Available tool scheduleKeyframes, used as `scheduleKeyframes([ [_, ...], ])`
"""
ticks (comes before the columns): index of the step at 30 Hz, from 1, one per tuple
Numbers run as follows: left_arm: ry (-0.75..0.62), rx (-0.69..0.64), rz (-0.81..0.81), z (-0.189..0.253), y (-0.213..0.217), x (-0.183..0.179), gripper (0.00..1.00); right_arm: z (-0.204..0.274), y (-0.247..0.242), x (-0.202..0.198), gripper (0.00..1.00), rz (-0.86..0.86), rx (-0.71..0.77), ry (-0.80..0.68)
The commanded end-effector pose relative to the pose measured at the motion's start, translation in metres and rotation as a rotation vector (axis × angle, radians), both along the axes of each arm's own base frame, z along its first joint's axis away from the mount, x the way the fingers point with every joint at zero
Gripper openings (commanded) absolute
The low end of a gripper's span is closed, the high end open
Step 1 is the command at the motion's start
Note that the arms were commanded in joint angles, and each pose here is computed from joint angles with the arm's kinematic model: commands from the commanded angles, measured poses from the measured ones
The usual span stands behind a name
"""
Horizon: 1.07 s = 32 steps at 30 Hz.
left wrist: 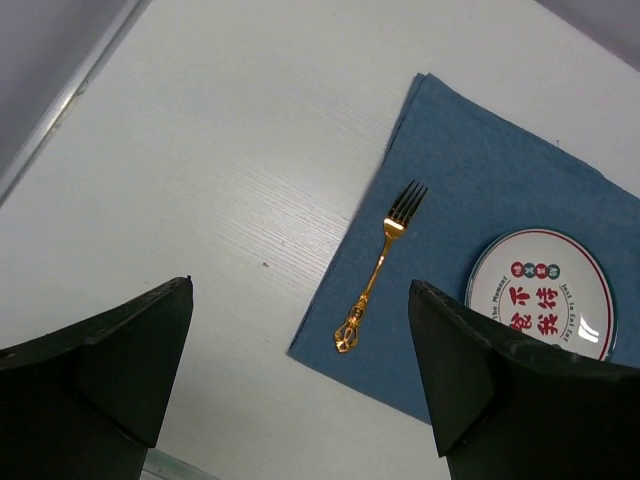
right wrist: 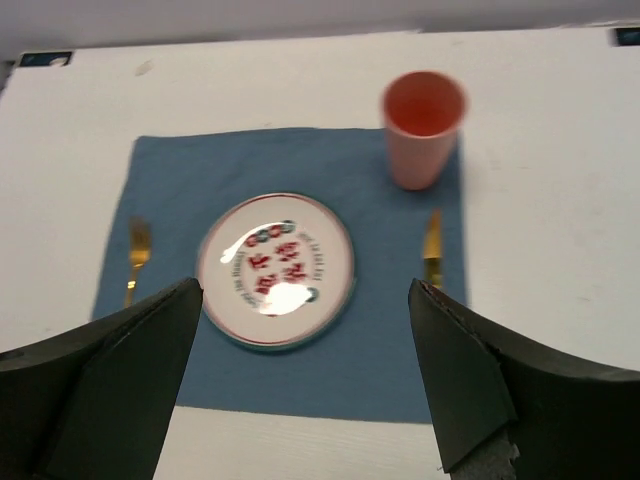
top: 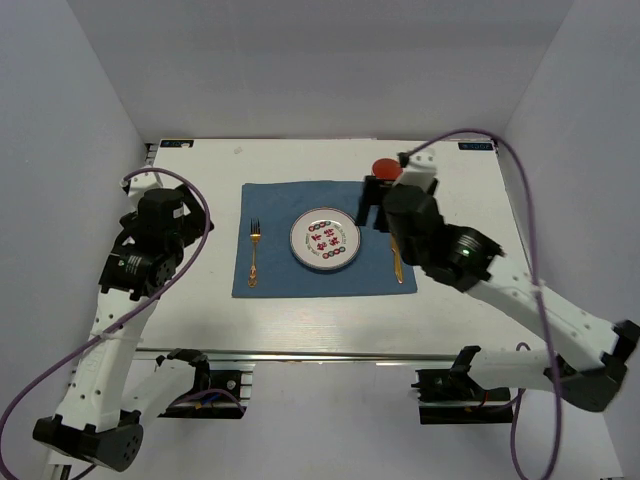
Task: Set the dinner table for one person
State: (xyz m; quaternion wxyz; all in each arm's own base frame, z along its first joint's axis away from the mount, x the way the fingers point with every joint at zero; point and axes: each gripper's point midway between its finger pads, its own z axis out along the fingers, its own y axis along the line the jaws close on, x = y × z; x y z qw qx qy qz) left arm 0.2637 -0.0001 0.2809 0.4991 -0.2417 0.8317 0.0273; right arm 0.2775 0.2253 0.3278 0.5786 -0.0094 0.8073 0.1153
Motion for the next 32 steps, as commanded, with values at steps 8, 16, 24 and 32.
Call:
scheduleKeyframes([
  [8, 0.008, 0.076, -0.098, 0.025, 0.007, -0.040, 0.98, 0.007, -0.148, -0.075, 0.89, -0.169, -0.211, 0.066],
  [16, -0.091, 0.034, -0.226, 0.040, -0.004, -0.072, 0.98, -0.001, -0.188, -0.113, 0.89, -0.150, -0.101, 0.096],
  [24, -0.100, 0.025, -0.237, 0.035, -0.007, -0.072, 0.98, -0.001, -0.207, -0.122, 0.89, -0.182, -0.063, 0.074],
  [32, -0.115, 0.015, -0.236, 0.030, -0.009, -0.069, 0.98, -0.001, -0.207, -0.119, 0.89, -0.215, -0.082, 0.079],
])
